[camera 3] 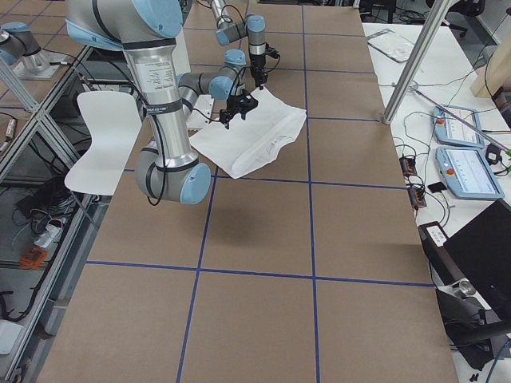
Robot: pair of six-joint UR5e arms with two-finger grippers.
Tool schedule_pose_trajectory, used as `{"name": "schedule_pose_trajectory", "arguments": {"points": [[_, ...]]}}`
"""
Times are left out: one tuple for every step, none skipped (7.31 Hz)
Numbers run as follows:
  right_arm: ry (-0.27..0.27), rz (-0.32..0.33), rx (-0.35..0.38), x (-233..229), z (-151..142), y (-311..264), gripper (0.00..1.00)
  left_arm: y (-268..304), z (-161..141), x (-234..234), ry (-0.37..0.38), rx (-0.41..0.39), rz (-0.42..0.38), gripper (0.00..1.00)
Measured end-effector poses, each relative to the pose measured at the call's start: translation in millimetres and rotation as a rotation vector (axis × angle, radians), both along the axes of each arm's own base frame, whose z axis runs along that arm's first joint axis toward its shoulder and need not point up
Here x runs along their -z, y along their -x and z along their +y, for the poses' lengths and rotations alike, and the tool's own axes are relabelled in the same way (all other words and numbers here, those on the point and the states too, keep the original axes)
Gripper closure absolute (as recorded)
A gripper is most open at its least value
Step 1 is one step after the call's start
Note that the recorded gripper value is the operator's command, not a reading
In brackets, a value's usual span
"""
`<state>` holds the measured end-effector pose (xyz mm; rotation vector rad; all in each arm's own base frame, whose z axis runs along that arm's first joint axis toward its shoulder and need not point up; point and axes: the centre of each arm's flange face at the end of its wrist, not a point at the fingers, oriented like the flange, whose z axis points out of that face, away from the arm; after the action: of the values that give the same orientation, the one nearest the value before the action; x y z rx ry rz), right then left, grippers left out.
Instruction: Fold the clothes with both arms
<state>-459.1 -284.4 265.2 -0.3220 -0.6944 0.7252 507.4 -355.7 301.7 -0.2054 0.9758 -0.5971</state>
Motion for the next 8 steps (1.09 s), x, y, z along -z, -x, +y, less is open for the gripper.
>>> {"name": "schedule_pose_trajectory", "arguments": {"points": [[-0.001, 0.000, 0.000, 0, -1, 1, 0.00, -1, -3, -2, -0.010, 0.012, -0.007, 1.00], [-0.001, 0.002, -0.003, 0, -3, 1, 0.00, -1, -7, -4, -0.021, 0.025, -0.016, 1.00], [-0.001, 0.003, -0.008, -1, -6, 0, 0.00, 2, -16, -4, -0.042, 0.041, -0.022, 1.00], [-0.001, 0.003, -0.013, -1, -8, -1, 0.00, 10, -36, 2, -0.079, 0.062, -0.025, 1.00], [0.000, 0.003, -0.015, -1, -9, -2, 0.00, 17, -71, 9, -0.118, 0.093, -0.035, 1.00], [0.002, 0.002, -0.017, 0, -9, -2, 0.00, 25, -115, 14, -0.152, 0.129, -0.055, 1.00], [0.004, 0.002, -0.019, 0, -9, -2, 0.00, 34, -165, 16, -0.186, 0.168, -0.074, 1.00], [0.004, 0.001, -0.021, 0, -10, -2, 0.00, 39, -210, 12, -0.216, 0.201, -0.084, 1.00]]}}
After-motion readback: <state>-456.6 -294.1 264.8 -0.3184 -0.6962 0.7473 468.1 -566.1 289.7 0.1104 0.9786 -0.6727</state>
